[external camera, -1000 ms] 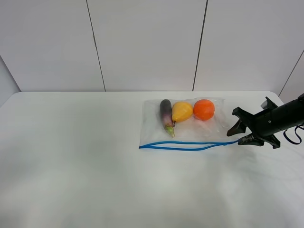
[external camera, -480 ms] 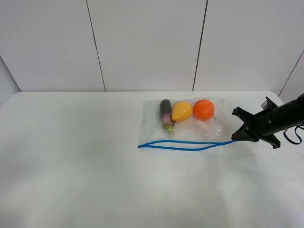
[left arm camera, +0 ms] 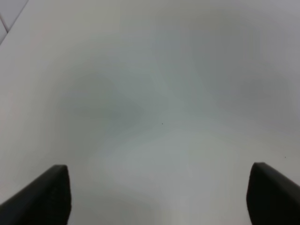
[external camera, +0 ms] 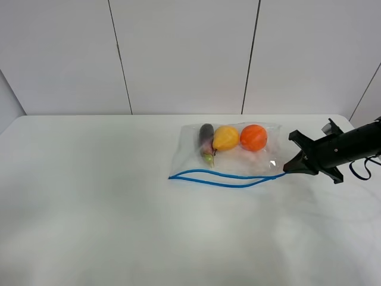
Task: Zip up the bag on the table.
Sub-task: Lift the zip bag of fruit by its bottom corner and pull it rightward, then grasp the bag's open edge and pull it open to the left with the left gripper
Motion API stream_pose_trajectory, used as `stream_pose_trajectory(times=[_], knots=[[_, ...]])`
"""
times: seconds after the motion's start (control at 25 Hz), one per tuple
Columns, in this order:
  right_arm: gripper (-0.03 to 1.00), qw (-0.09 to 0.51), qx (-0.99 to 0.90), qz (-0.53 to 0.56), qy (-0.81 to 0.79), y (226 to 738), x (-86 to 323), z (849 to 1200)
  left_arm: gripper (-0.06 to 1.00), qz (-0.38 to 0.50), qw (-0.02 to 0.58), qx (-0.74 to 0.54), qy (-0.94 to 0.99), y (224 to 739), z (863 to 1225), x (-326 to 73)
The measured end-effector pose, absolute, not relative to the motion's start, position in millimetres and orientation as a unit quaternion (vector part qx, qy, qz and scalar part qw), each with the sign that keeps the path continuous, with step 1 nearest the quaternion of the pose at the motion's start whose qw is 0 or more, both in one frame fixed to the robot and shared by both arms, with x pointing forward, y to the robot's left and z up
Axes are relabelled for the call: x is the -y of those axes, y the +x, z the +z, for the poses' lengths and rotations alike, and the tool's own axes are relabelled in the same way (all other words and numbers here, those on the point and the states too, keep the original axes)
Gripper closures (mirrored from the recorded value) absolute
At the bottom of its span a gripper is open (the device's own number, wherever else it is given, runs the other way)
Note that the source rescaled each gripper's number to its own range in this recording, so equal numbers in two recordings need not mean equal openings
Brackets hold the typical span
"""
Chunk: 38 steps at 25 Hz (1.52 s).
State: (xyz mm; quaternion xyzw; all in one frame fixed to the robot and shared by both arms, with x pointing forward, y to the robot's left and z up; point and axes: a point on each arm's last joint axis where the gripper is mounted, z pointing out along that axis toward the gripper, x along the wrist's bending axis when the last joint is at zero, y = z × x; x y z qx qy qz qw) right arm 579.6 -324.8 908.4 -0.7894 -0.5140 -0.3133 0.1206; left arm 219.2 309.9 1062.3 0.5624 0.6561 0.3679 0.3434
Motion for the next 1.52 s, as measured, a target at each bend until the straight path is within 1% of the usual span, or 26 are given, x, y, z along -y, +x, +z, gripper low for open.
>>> stream_pose_trajectory(times=[0.16,0.32,0.56,0.68,1.16,1.28,1.44,1.52], knots=[[0.97,0.115,0.513,-0.352,-0.774,581.5,321.7,924.9,-0.06,0.368,0.343,-0.656,0.562,219.2,1062.3,-309.9],[0.97,0.100,0.522,-0.383,-0.756,578.2,319.0,951.2,-0.06,0.368,0.343,-0.656,0.562,219.2,1062.3,-309.9],[0.97,0.077,0.541,-0.416,-0.727,569.5,314.9,986.0,-0.06,0.368,0.343,-0.656,0.562,219.2,1062.3,-309.9],[0.97,0.071,0.545,-0.426,-0.719,565.9,313.3,996.6,-0.06,0.368,0.343,-0.656,0.562,219.2,1062.3,-309.9],[0.97,0.072,0.555,-0.424,-0.712,563.3,312.2,999.3,-0.06,0.368,0.343,-0.655,0.563,219.2,1062.3,-309.9],[0.97,0.072,0.556,-0.424,-0.711,563.2,312.2,999.2,-0.06,0.381,0.341,-0.636,0.578,219.9,1064.0,-309.2],[0.97,0.072,0.556,-0.424,-0.711,563.2,312.2,999.2,-0.06,0.397,0.373,-0.610,0.576,218.8,1076.0,-306.0],[0.97,0.072,0.557,-0.423,-0.711,563.2,312.3,999.1,-0.06,0.388,0.378,-0.611,0.577,223.6,1083.3,-304.5]])
